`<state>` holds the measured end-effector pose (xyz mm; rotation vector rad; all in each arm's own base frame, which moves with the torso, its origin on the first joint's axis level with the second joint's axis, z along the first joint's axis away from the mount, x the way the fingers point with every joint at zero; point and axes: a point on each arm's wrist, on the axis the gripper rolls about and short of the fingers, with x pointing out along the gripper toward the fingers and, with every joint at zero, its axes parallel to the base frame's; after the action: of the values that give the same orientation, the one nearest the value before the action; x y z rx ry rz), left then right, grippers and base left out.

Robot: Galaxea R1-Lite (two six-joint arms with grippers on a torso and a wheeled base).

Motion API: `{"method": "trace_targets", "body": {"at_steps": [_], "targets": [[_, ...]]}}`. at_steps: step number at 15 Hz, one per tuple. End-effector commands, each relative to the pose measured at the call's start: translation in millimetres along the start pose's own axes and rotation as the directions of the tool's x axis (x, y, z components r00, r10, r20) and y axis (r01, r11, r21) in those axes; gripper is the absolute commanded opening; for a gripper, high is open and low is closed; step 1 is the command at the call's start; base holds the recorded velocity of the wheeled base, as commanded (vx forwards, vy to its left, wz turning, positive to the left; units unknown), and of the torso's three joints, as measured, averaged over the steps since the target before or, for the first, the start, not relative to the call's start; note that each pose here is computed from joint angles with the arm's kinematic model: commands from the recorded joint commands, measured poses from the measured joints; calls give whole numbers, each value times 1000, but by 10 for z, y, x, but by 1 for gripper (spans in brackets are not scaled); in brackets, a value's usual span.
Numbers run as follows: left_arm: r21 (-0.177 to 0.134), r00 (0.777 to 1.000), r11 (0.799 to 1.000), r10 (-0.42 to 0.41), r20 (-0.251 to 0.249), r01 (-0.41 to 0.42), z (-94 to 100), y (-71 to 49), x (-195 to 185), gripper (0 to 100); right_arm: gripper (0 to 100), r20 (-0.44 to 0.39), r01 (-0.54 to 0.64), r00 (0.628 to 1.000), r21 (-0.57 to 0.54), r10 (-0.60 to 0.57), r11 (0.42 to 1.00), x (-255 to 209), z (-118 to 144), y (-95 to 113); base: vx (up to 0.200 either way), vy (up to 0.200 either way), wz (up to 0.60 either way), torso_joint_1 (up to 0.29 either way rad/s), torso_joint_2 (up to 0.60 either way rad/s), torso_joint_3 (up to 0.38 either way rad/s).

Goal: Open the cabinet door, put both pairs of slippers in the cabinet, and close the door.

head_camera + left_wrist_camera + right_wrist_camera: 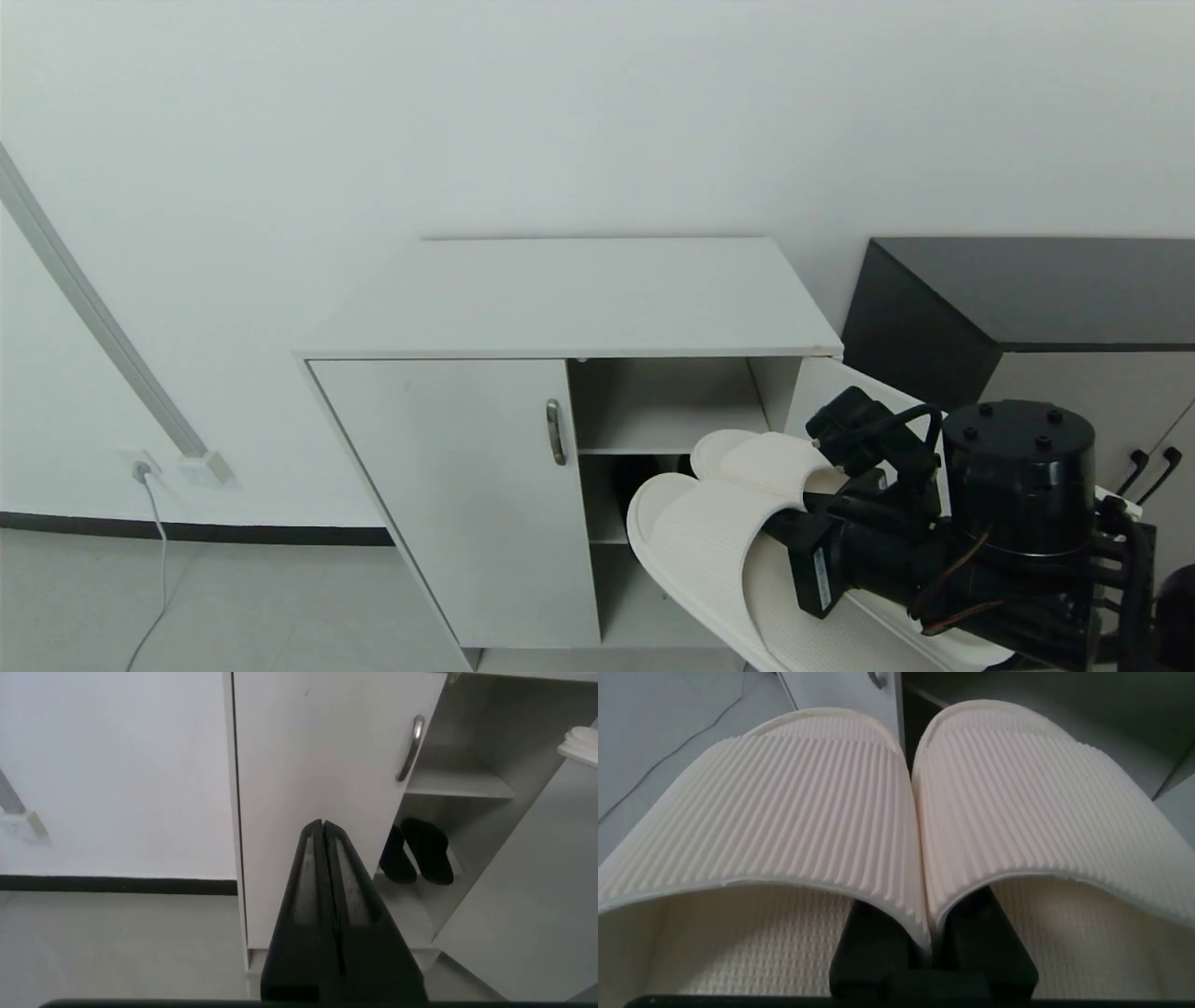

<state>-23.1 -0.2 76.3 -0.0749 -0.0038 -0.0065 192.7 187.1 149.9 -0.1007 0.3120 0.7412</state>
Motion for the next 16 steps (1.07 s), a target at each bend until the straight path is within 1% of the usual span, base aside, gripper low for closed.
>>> {"method": "trace_targets", "body": {"at_steps": [1,10,16], "targets": [[0,1000,1000,0,-1,0,0,0,1,0,0,-5,-1,1000,0,1,1000,12,-12,2,0,0,0,-212,525,320],[0,1000,1000,0,-1,0,0,0,1,0,0,-7,-1,1000,0,1,1000,19,-17,2,0,0,0,-176,498,324],[0,1000,1000,0,-1,0,0,0,1,0,0,-7,1,1000,-1,-1,1000,19,-17,1,0,0,0,-116,464,336]]}}
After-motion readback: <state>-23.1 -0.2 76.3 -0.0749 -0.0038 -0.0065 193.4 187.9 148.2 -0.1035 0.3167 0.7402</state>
